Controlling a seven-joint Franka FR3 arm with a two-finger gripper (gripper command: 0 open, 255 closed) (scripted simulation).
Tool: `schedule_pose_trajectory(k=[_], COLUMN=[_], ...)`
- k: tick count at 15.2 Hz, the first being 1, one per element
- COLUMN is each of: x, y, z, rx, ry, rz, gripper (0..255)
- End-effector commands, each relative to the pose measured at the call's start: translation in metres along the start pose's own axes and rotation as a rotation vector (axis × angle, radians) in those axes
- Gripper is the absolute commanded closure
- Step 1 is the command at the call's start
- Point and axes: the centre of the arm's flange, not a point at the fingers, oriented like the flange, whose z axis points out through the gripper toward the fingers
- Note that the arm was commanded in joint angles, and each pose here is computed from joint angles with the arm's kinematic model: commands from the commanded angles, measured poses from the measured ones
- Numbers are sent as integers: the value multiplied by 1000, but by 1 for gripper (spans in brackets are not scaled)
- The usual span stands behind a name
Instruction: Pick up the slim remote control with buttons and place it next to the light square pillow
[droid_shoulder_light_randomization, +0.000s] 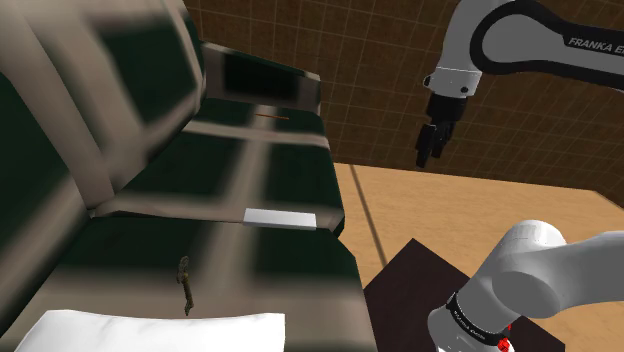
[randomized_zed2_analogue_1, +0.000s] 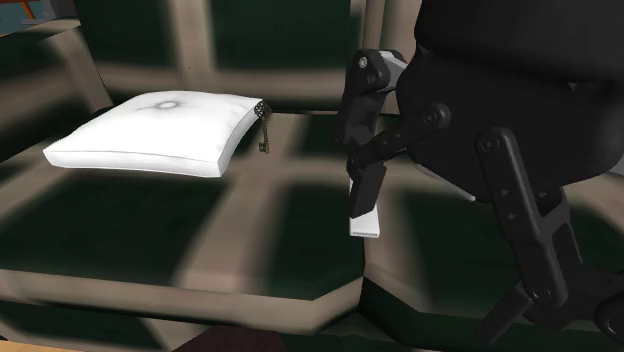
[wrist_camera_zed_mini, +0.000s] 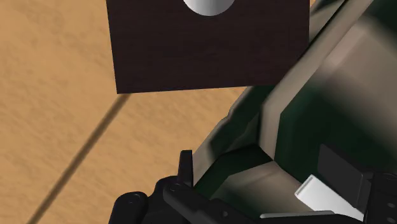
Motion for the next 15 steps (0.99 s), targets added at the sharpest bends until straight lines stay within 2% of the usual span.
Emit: schedule_pose_trajectory(k=[1,15], x=[0,128], y=[0,-92], z=[0,85], rx=[0,-19], ry=[0,52], rz=[0,-304], gripper=[0,0])
